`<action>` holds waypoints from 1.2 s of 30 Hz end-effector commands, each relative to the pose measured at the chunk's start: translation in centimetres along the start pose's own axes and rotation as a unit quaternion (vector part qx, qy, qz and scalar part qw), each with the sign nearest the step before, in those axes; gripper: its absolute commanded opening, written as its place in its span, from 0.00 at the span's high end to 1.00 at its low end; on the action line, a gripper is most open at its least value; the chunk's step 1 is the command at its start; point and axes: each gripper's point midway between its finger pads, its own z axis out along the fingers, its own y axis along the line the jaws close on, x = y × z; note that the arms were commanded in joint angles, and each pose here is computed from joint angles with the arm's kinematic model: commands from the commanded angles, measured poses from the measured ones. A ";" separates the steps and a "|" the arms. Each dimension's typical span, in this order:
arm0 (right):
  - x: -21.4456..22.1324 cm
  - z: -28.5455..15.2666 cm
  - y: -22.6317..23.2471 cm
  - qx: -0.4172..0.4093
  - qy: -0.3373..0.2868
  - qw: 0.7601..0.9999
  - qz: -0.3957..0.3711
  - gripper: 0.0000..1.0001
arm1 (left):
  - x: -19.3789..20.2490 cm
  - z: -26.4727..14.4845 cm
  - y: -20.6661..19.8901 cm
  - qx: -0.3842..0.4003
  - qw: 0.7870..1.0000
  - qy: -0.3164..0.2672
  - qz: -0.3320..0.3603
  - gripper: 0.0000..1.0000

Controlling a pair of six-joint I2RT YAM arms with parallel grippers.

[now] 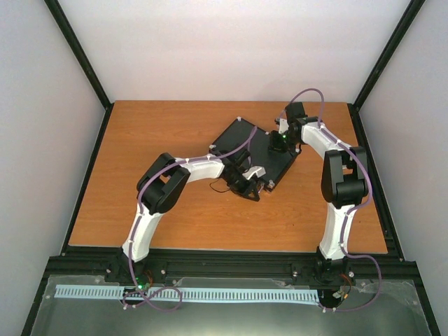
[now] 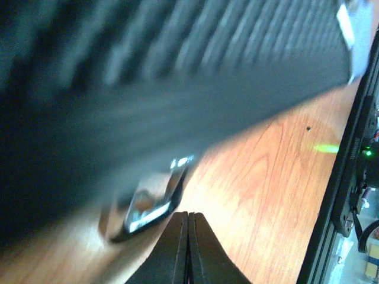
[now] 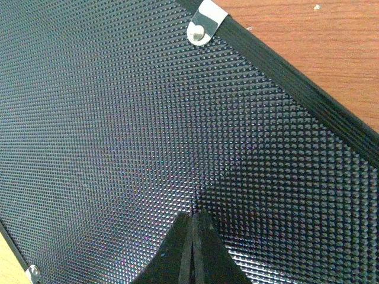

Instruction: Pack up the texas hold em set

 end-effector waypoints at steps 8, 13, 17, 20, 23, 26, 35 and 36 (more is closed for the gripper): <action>3.8 3.3 -4.4 0.057 0.064 0.996 0.035 0.97 | -0.4 -5.3 -1.8 -0.057 0.997 -0.040 0.020 0.99; 4.0 3.7 -4.4 0.053 0.069 0.996 0.037 0.97 | -0.9 -3.5 0.0 -0.059 0.998 -0.031 -0.013 0.99; 3.8 3.7 -4.5 0.058 0.069 0.995 0.034 0.97 | -1.4 -2.8 1.8 -0.086 0.995 -0.040 -0.041 0.99; 3.8 3.7 -4.6 0.059 0.070 0.995 0.034 0.97 | -2.0 -2.8 3.3 -0.121 0.989 -0.057 -0.057 0.99; 3.8 4.0 -4.7 0.060 0.072 0.995 0.035 0.97 | -3.3 -3.3 4.6 -0.155 0.980 -0.096 -0.073 0.99; 4.0 4.2 -4.8 0.060 0.076 0.995 0.036 0.97 | -4.1 -3.4 4.9 -0.161 0.977 -0.117 -0.078 0.99; 4.3 4.4 -5.0 0.062 0.079 0.994 0.036 0.97 | -2.1 -5.3 1.1 -0.112 0.987 -0.117 -0.006 0.99; 4.3 4.5 -5.0 0.062 0.080 0.994 0.037 0.97 | -1.6 -5.6 0.9 -0.114 0.987 -0.110 0.002 0.99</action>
